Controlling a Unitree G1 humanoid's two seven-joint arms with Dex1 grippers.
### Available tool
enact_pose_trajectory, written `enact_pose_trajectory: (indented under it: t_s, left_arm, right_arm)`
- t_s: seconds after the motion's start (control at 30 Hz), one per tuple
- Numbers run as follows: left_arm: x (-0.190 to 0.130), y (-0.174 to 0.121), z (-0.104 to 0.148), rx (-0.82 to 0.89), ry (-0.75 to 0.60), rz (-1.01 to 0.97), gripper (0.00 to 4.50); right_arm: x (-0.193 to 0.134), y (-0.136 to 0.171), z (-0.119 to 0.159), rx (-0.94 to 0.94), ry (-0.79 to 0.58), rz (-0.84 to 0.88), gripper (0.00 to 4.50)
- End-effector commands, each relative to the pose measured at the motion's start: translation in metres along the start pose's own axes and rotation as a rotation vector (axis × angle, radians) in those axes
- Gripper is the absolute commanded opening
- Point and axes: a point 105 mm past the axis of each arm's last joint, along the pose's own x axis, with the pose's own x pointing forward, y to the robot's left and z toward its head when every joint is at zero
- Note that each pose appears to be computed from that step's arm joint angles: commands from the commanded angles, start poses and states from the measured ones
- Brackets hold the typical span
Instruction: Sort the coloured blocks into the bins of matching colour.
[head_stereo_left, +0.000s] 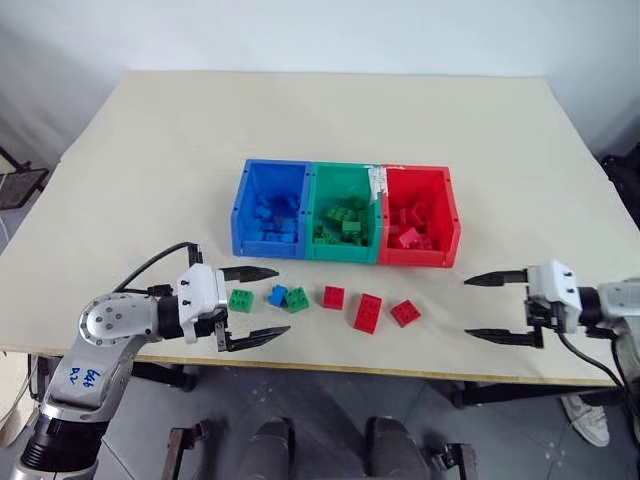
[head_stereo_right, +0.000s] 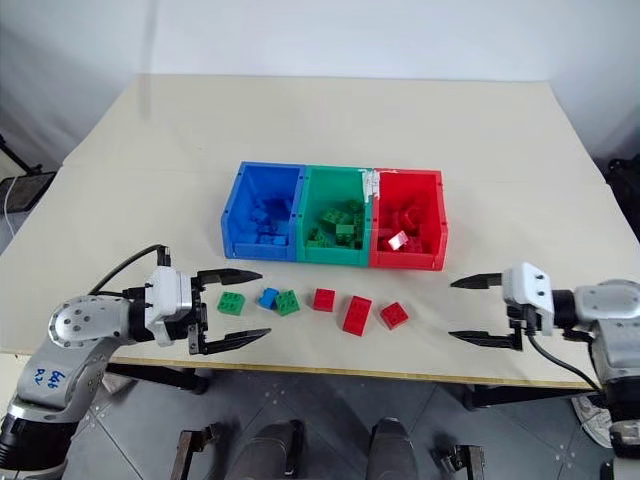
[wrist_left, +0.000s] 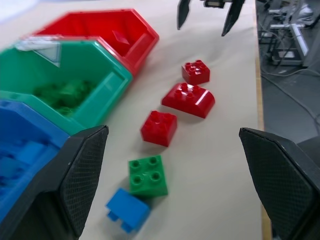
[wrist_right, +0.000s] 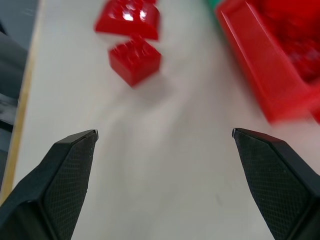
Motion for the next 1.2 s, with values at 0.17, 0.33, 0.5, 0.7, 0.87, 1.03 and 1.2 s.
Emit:
enact_pose_trajectory:
  t_s: [0.17,0.33,0.5,0.7,0.87,1.03,1.2]
  left_arm:
    - [-0.024,-0.002,-0.010,-0.034,0.047,0.076,4.45]
    - [-0.037,-0.006,-0.017,-0.052,0.087,0.100,4.45]
    - [-0.045,-0.004,-0.017,-0.050,0.092,0.141,4.50]
    - [-0.043,-0.004,-0.016,-0.046,0.069,0.168,4.50]
    - [-0.049,0.012,-0.001,-0.048,-0.036,0.282,4.50]
    - [-0.062,0.022,-0.003,-0.053,-0.040,0.361,4.50]
    - [-0.069,0.030,-0.004,-0.023,-0.055,0.420,4.50]
  right_arm:
    - [0.056,0.001,0.014,-0.094,0.027,0.212,4.50]
    - [0.078,-0.010,0.004,-0.124,0.068,0.231,4.50]
    - [0.077,-0.006,0.003,-0.137,0.083,0.295,3.29]
    - [0.065,-0.008,0.008,-0.124,0.026,0.260,1.44]
    - [0.049,-0.041,0.050,0.048,-0.210,-0.021,1.46]
    - [0.026,-0.078,0.078,0.107,-0.351,-0.291,1.46]
    - [0.021,-0.112,0.074,0.147,-0.330,-0.467,1.46]
